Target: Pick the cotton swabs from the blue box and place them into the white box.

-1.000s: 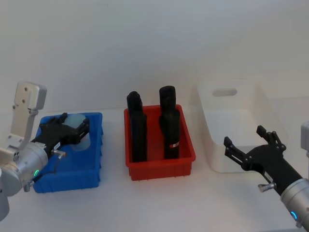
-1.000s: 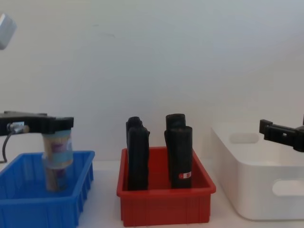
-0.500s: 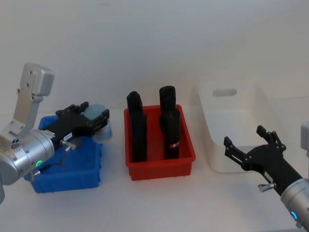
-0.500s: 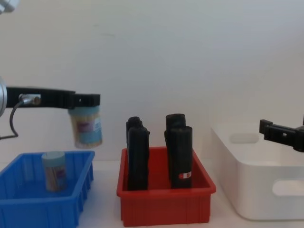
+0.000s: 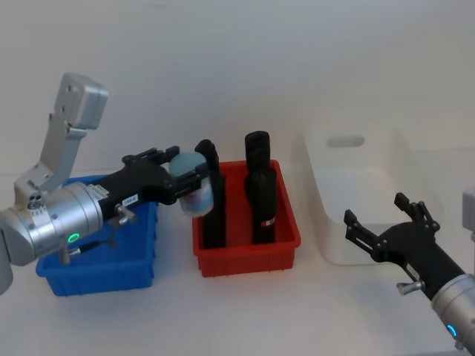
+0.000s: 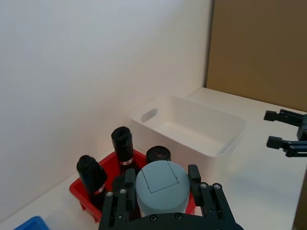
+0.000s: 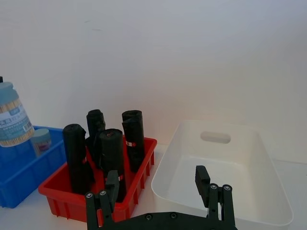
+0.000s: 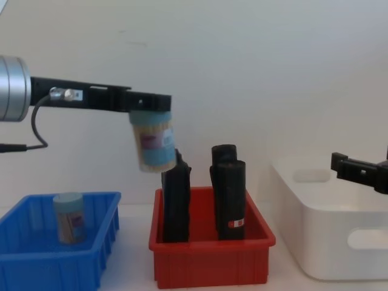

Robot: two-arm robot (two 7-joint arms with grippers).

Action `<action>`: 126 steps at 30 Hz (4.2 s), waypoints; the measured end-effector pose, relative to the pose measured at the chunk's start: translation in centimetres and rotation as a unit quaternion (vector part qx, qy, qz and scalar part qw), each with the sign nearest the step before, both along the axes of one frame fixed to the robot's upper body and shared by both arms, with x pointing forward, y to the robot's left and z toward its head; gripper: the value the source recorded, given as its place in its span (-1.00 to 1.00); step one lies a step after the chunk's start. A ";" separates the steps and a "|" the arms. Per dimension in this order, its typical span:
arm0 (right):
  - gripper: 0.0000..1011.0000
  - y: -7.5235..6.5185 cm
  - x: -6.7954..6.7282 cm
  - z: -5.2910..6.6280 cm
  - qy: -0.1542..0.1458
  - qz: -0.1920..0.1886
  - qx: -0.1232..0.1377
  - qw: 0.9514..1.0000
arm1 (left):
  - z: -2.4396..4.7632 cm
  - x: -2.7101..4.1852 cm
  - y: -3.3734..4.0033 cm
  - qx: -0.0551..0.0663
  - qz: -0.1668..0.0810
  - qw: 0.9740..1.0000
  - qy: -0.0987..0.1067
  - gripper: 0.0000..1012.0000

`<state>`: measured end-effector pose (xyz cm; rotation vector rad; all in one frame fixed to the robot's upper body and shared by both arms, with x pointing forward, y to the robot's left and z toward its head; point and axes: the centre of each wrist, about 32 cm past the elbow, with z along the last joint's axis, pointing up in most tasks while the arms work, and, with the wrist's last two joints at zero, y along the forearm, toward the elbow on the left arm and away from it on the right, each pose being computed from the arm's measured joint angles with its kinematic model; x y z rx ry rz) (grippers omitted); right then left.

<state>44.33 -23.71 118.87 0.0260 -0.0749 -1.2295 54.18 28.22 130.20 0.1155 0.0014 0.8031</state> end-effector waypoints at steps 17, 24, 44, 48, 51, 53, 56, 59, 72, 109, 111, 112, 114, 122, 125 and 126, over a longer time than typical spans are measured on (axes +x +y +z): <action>0.98 0.0 0.1 0.3 -0.004 0.024 -0.004 1.000 | 1.49 0.15 -0.99 0.000 -0.059 0.998 0.000 0.32; 0.98 0.3 0.5 0.8 -0.008 0.059 -0.016 0.998 | 1.69 0.18 -1.13 0.000 -0.067 0.998 0.000 0.32; 0.98 2.4 2.3 3.0 -0.023 0.203 -0.077 0.976 | 1.92 0.19 -1.29 0.000 -0.077 0.997 0.000 0.32; 0.98 3.2 2.9 3.6 -0.028 0.235 -0.097 0.967 | 1.94 0.19 -1.30 0.000 -0.077 0.997 0.000 0.32; 0.98 3.8 3.5 3.9 -0.030 0.252 -0.108 0.961 | 1.96 0.19 -1.31 0.000 -0.078 0.997 0.000 0.32; 0.98 4.1 3.7 4.0 -0.031 0.258 -0.113 0.959 | 1.96 0.19 -1.31 0.000 -0.078 0.997 0.000 0.32; 0.98 4.5 4.2 4.3 -0.032 0.267 -0.123 0.955 | 1.97 0.19 -1.31 0.000 -0.078 0.997 0.000 0.32; 0.98 5.1 4.8 4.7 -0.035 0.273 -0.133 0.952 | 1.98 0.20 -1.31 0.000 -0.078 0.997 0.000 0.32; 0.98 6.3 6.4 5.2 -0.035 0.268 -0.150 0.951 | 1.99 0.20 -1.30 0.000 -0.078 0.997 0.000 0.32; 0.25 8.9 9.8 5.3 -0.030 0.257 -0.118 0.959 | 1.99 0.20 -1.29 0.000 -0.078 0.997 0.000 0.56; 0.25 8.9 9.8 5.3 -0.030 0.257 -0.117 0.959 | 1.98 0.20 -1.30 0.000 -0.078 0.997 0.000 0.67; 0.25 9.0 9.8 5.3 -0.030 0.256 -0.117 0.959 | 1.98 0.20 -1.30 0.000 -0.078 0.997 0.000 0.71; 0.25 9.0 9.9 5.2 -0.029 0.253 -0.116 0.960 | 1.98 0.20 -1.30 0.000 -0.078 0.997 0.000 0.83; 0.25 8.8 9.7 5.3 -0.028 0.235 -0.114 0.965 | 1.98 0.20 -1.30 0.000 -0.078 0.997 0.000 0.98; 0.25 8.5 9.6 5.3 -0.028 0.223 -0.111 0.968 | 1.98 0.20 -1.30 0.000 -0.078 0.997 0.000 0.98; 0.25 8.3 9.5 5.3 -0.028 0.214 -0.109 0.970 | 1.98 0.20 -1.30 0.000 -0.078 0.997 0.000 0.98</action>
